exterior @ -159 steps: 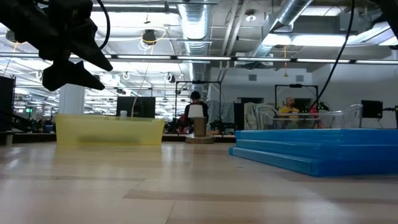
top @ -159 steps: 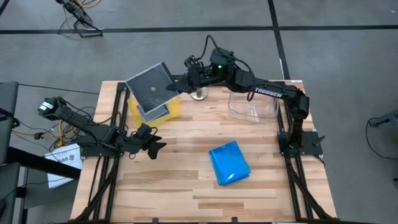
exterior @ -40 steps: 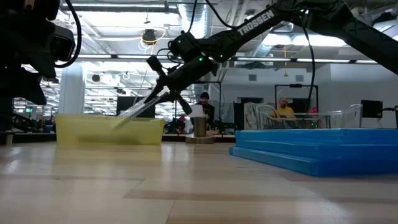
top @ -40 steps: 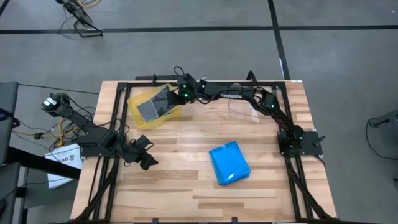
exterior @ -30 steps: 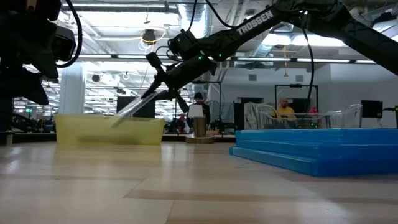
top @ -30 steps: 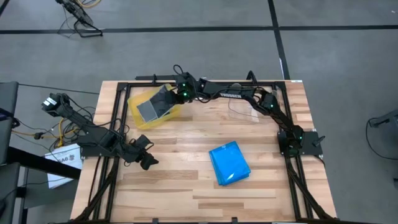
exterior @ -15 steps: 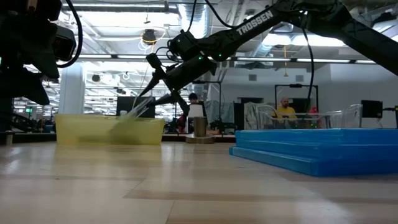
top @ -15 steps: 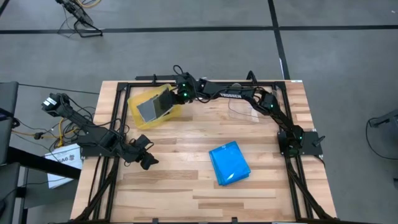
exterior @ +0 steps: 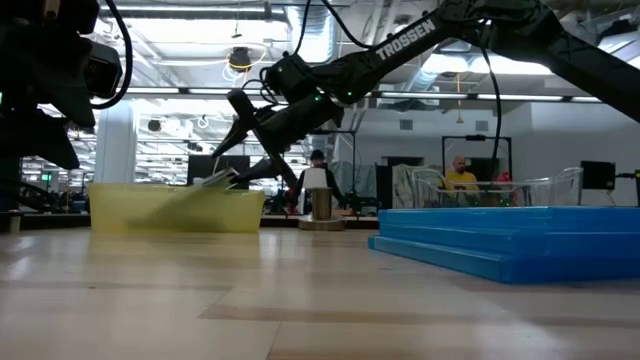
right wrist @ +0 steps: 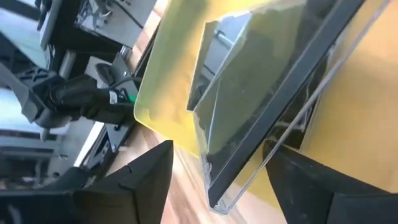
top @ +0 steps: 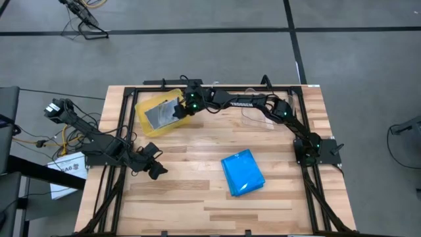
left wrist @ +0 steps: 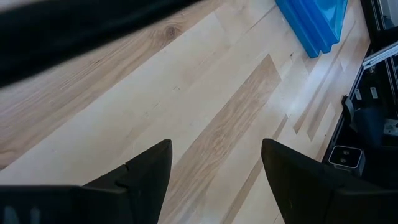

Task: Pick & place jewel cases by type
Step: Put the black CD case into the yellow bin

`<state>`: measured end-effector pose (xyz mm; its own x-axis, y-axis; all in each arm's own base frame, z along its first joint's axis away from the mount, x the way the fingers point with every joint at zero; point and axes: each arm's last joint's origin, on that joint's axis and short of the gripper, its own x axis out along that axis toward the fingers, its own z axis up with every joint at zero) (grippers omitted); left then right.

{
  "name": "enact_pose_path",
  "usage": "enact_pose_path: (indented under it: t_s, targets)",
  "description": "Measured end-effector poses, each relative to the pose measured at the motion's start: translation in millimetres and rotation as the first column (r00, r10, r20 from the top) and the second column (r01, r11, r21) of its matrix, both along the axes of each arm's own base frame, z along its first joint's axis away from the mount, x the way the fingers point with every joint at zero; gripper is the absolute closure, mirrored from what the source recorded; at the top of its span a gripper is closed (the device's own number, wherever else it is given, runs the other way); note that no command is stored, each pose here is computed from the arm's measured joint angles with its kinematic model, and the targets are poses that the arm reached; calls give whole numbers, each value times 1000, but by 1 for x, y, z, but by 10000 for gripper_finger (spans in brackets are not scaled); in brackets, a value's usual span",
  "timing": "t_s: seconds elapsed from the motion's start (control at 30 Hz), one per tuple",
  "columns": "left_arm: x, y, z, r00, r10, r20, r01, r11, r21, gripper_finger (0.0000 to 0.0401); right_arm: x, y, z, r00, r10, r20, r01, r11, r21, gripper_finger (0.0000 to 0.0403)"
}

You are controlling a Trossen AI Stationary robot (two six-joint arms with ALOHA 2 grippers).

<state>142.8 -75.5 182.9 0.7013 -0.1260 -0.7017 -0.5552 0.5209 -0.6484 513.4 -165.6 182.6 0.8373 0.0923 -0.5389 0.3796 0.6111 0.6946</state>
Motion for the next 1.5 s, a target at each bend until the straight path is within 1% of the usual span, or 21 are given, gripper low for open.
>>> enact_pose_path:
  t_s: [0.17, 0.3, 0.43, 0.5, 0.53, 0.6, 0.67, 0.77, 0.87, 0.9, 0.97, 1.07, 1.23, 1.3, 1.4, 1.5]
  targets:
    - [0, 0, 0, 1000, 1, 0, -1, 1000, -1, 159, 2, -3, 4, 997, 60, 56, -52, 988, -144, 154]
    - [0, 0, 0, 1000, 9, -2, -9, 1000, -10, 159, 1, -8, 5, 998, 50, 49, -36, 969, -246, 154]
    - [0, 0, 0, 1000, 23, -2, -23, 1000, -7, 159, 0, -14, 6, 998, 34, 48, -21, 968, -252, 154]
    - [-1, 3, -1, 996, 89, 4, -89, 996, 12, 159, 0, -15, 7, 998, 32, 52, -18, 967, -254, 154]
    - [-1, 4, -1, 990, 138, 13, -138, 990, 27, 159, 0, -15, 7, 998, 33, 55, -18, 967, -255, 154]
    - [-1, 7, -1, 972, 231, 43, -234, 971, 51, 159, 1, -12, 7, 998, 41, 54, -26, 967, -254, 154]
    - [-1, 9, -1, 956, 286, 73, -290, 955, 66, 159, 2, -8, 7, 997, 50, 54, -35, 967, -253, 154]
    - [0, 10, 0, 944, 314, 98, -322, 943, 81, 159, 5, 0, 7, 996, 68, 54, -52, 964, -260, 154]
    - [-1, 11, -1, 937, 333, 105, -344, 933, 109, 159, 9, 6, 3, 993, 102, 54, -80, 946, -314, 154]
    - [-2, 12, -1, 934, 341, 109, -353, 927, 124, 159, 9, 7, 1, 994, 103, 41, -85, 946, -314, 154]
    - [-5, 16, -1, 929, 353, 110, -368, 914, 171, 159, 9, 8, 0, 995, 97, 32, -83, 951, -298, 154]
    - [-13, 26, 5, 922, 385, 48, -382, 883, 273, 159, 8, 3, 2, 996, 85, 35, -70, 953, -295, 154]
    - [-30, 46, 37, 913, 404, -59, -337, 827, 451, 159, 5, -5, 2, 998, 61, 30, -50, 956, -291, 154]
    - [-37, 55, 50, 897, 438, -62, -349, 786, 510, 159, 4, -6, 2, 998, 53, 32, -42, 962, -270, 154]
    - [-47, 67, 62, 873, 486, -49, -380, 738, 558, 159, 4, -6, 2, 998, 54, 33, -43, 963, -266, 154]
    - [-54, 76, 66, 867, 498, -34, -391, 719, 575, 159, 4, -6, 2, 998, 54, 33, -43, 963, -266, 154]
